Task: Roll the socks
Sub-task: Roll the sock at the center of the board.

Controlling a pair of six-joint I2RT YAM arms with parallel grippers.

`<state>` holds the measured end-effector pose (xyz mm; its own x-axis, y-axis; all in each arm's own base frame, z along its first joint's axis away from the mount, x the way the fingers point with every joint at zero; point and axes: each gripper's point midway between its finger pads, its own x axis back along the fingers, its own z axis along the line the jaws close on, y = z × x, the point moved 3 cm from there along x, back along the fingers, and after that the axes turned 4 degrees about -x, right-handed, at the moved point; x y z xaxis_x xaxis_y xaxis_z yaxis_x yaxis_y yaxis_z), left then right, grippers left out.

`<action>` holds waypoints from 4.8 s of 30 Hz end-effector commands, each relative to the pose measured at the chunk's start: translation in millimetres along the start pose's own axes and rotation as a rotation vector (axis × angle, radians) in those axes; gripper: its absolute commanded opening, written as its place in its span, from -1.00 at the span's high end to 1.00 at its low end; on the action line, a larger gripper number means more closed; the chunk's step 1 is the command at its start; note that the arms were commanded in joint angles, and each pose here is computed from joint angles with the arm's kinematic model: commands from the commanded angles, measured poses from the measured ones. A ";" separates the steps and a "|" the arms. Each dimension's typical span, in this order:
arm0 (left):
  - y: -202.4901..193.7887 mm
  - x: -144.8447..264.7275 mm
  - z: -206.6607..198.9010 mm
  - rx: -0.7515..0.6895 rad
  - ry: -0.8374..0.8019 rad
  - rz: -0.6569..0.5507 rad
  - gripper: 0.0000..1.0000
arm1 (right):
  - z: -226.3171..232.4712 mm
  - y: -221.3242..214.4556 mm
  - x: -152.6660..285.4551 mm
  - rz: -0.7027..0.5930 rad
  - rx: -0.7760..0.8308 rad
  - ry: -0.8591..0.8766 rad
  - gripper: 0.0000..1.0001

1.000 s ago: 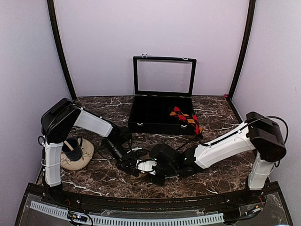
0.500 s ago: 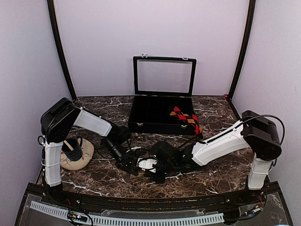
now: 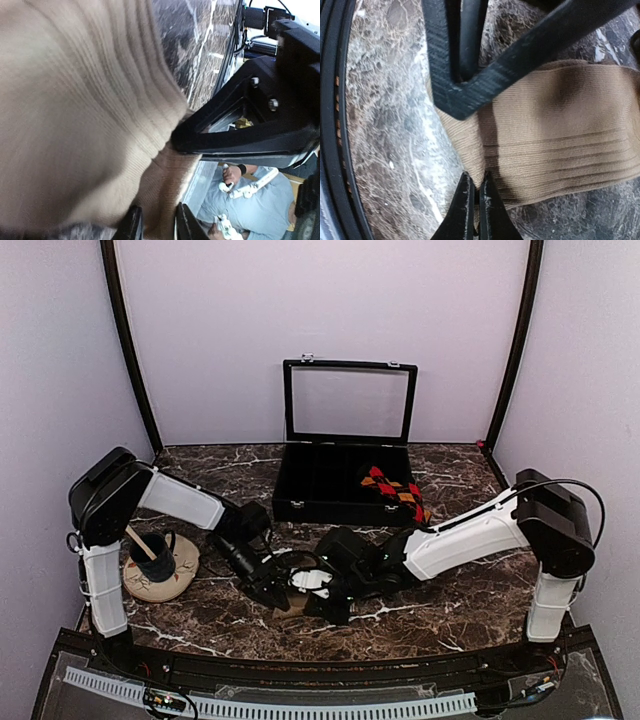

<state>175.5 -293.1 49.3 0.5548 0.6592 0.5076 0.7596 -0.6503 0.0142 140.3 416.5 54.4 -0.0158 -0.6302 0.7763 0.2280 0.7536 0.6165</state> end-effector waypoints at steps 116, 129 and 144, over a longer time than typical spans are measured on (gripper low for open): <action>-22.2 -68.1 -17.8 -0.981 0.820 0.115 1.00 | -32.6 -24.1 13.3 0.268 -0.811 0.511 0.58; -16.6 -61.9 -33.4 -0.718 0.546 0.138 1.00 | -56.4 -36.8 48.9 0.126 -0.893 0.453 0.45; 1.5 -50.8 -35.5 -0.351 0.164 0.100 1.00 | -70.1 -55.6 72.2 -0.044 -0.810 0.223 0.52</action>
<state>144.7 -345.3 48.7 0.4143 0.5174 0.7487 0.4307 -0.8362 0.3395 182.3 318.7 58.9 0.2619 -0.7174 0.6456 0.8741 0.4599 0.1563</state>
